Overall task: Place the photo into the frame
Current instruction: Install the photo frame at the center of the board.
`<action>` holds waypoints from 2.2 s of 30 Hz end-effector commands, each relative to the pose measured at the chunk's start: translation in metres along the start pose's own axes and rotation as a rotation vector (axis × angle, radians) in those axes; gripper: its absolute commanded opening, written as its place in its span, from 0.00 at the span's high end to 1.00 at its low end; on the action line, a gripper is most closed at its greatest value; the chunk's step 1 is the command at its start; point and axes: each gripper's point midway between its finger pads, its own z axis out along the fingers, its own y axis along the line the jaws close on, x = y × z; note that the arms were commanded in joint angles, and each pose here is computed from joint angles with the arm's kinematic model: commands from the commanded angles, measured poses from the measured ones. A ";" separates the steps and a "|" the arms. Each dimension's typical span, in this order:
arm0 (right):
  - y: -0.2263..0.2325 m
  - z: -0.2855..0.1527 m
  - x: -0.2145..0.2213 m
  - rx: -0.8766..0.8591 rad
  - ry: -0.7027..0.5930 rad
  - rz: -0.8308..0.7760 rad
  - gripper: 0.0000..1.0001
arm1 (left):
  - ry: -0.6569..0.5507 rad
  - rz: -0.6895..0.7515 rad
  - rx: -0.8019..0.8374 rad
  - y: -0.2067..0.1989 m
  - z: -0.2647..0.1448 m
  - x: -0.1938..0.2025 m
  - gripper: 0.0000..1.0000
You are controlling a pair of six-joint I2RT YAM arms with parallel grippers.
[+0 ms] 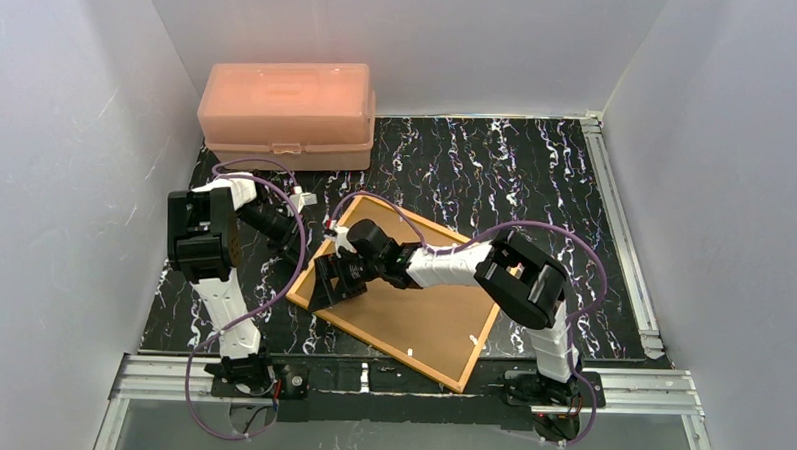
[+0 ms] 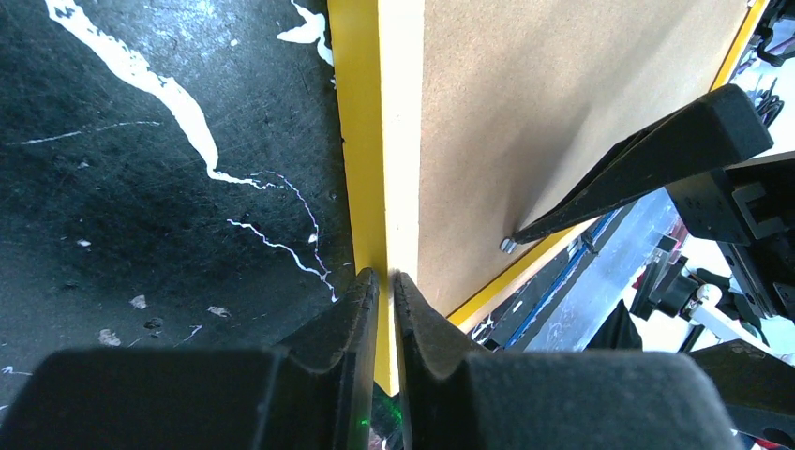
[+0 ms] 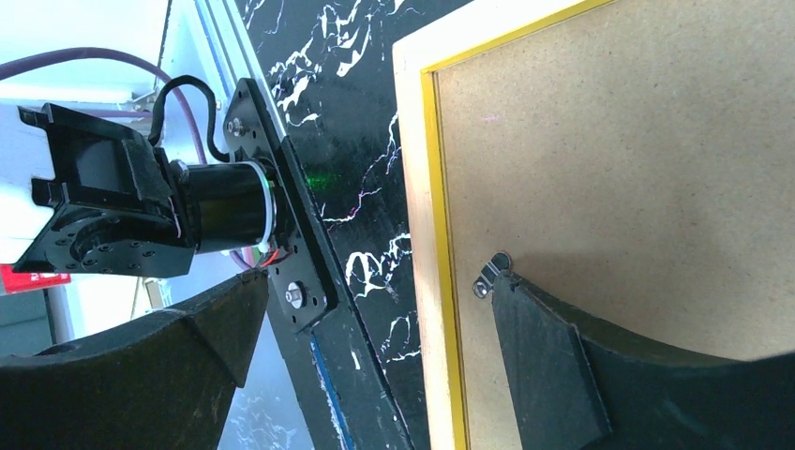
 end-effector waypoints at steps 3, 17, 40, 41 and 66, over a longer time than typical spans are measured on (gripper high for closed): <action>0.010 0.010 0.000 -0.059 0.016 -0.022 0.03 | 0.030 0.053 -0.058 0.010 0.005 0.007 0.90; 0.016 0.016 0.005 -0.104 0.054 -0.038 0.05 | 0.028 0.054 -0.064 0.010 0.004 0.006 0.92; 0.020 0.011 0.031 -0.156 0.228 -0.101 0.10 | 0.028 0.052 -0.086 0.012 0.004 0.008 0.93; 0.020 0.011 0.032 -0.152 0.234 -0.105 0.10 | 0.027 0.053 -0.087 0.013 0.004 0.007 0.93; 0.029 0.009 -0.019 -0.140 0.143 -0.240 0.10 | 0.043 0.065 -0.103 0.012 0.005 0.007 0.95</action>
